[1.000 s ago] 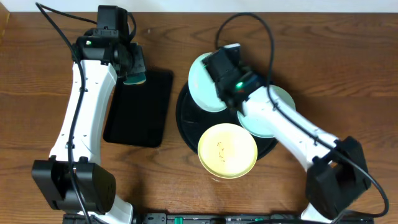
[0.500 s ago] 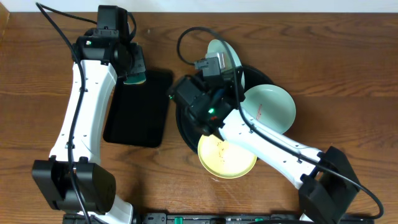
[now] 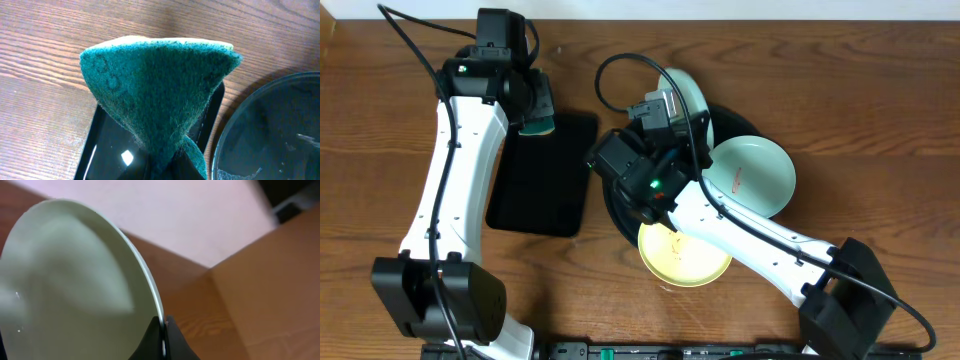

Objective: Clean dirty plates on tray and stack at the side
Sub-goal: 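Carry the mint plate right and set it on the table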

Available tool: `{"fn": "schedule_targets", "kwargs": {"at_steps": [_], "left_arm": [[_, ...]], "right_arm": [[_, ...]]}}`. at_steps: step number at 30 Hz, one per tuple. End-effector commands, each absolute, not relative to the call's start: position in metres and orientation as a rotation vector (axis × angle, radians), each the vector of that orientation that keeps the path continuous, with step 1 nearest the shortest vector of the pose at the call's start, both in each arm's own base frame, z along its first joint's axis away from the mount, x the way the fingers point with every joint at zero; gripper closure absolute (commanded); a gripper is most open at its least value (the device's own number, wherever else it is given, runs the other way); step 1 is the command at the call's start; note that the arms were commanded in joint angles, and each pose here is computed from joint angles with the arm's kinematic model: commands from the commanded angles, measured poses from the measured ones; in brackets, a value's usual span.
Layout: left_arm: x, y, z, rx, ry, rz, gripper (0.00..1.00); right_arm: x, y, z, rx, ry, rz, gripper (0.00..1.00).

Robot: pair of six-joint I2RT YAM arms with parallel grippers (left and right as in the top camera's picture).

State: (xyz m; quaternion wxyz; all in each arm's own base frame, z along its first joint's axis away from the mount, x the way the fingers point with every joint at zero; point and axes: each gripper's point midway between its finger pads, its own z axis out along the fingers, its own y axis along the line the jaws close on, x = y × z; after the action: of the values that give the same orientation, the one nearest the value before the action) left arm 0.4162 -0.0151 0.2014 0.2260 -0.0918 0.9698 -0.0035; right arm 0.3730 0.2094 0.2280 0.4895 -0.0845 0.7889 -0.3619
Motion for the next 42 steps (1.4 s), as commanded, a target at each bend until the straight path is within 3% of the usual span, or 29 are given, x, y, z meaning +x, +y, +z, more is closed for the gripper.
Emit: {"fn": "schedule_targets", "kwargs": {"at_steps": [1,8,19,32,42], "left_arm": [[0.418,-0.012,0.205,-0.277,2.658,0.002,0.92],[0.418,-0.012,0.205,-0.277,2.658,0.002,0.92],[0.418,-0.012,0.205,-0.277,2.658,0.002,0.92],[0.418,-0.012,0.205,-0.277,2.658,0.002,0.92],[0.418,-0.012,0.205,-0.277,2.658,0.002,0.92]], "right_arm": [[0.38,0.217,0.203,-0.256,2.099,-0.687,0.99],[0.39,0.211,0.194,-0.218,2.376,-0.18,0.99],[0.396,0.109,0.192,0.061,2.635,0.344,0.99],[0.36,-0.076,0.152,0.743,2.705,0.16,0.99],[0.311,-0.146,0.079,1.15,2.634,0.065,0.99]]}}
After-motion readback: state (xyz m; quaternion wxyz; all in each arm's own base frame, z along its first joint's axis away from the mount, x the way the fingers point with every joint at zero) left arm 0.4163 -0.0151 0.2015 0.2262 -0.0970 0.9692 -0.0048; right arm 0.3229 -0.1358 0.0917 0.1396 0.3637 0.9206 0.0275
